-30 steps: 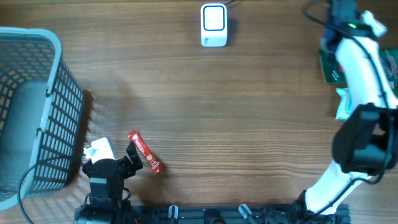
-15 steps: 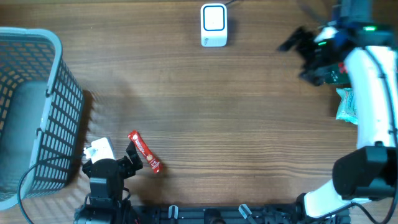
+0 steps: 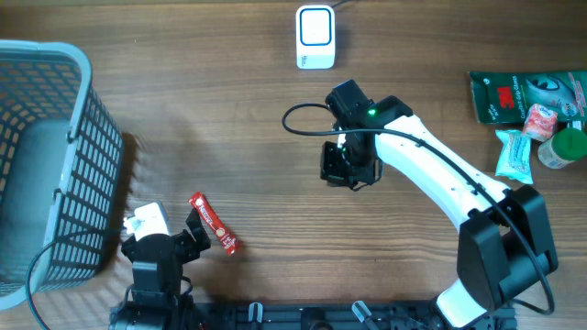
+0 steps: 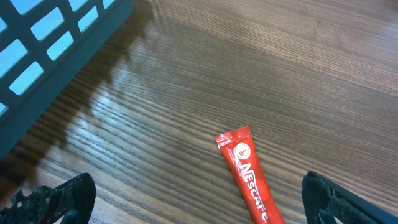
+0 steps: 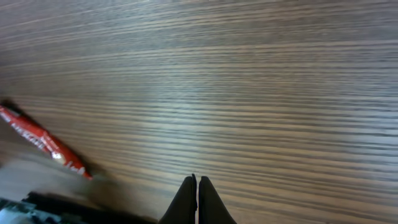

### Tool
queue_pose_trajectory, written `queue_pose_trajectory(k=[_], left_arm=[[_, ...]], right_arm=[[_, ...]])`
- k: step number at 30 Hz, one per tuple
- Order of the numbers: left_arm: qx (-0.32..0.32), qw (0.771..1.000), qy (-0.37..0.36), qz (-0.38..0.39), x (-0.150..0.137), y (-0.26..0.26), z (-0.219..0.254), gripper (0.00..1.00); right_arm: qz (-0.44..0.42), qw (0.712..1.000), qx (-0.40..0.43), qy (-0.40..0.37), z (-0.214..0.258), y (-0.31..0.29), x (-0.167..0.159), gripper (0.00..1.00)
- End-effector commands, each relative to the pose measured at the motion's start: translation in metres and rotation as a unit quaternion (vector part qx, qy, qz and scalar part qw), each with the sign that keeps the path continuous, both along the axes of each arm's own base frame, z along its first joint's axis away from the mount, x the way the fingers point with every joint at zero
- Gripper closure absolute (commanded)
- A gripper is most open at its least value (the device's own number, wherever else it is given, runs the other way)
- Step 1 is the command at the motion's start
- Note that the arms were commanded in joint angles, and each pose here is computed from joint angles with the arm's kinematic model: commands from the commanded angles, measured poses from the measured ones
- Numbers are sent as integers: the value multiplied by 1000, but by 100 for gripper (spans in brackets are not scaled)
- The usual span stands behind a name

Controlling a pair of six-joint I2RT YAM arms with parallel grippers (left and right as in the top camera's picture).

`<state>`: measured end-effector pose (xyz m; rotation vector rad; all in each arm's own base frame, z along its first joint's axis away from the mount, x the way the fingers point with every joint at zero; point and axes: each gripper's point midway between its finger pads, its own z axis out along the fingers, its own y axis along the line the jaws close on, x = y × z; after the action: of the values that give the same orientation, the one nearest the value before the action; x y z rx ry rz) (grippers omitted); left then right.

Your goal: Scan the item barcode

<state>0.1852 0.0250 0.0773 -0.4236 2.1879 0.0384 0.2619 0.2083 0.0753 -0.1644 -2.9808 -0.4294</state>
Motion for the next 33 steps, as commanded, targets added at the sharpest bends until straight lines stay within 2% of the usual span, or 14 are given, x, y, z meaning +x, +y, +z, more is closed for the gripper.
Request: queue_pose_trajectory(k=[1,6,9,11,13,16,18,22,23,25,27,29,30,33], left_arm=[[27,999,23,5,-8,7,-7,0],[28,999,24,6,-8,8,-7,0],[56,996,-37,54,5,25,19,0],[-41,985,-164,28,37,0,66,0],[-188,955,-226,-47,49,-44,98,0],[-232,931,-271,-75,52,-57,125,0],[-269,918,-239,-167,43,-92,123,0],[-304,923,-161,-174,32,-104,91,0],[-316,920,-160,-169,32,-104,94,27],[-343,918,-147,-134,32,-99,100,92],[-354,924,-117,-86,34,-91,93,96],[-377,924,-42,42,32,-70,57,96],[-389,910,51,136,21,-63,14,96],[-369,890,169,207,2,-61,-33,96]], right_arm=[[15,1000,-24,-1,-3,-9,-3,96],[32,999,-17,-26,15,-13,-5,96],[16,993,26,-115,80,-27,-5,96],[-1,978,46,-202,129,-42,-8,96],[-17,954,59,-294,180,-64,-28,96],[-58,928,72,-360,218,-93,-62,96],[-84,911,73,-397,234,-112,-81,95],[-100,913,73,-388,232,-116,-88,95],[-107,918,70,-376,227,-116,-87,95],[-120,926,63,-352,214,-116,-86,96],[-133,935,53,-325,199,-115,-86,95],[-143,944,39,-295,181,-114,-84,95],[-157,951,26,-266,165,-114,-82,96],[-154,959,6,-238,150,-111,-77,96]])
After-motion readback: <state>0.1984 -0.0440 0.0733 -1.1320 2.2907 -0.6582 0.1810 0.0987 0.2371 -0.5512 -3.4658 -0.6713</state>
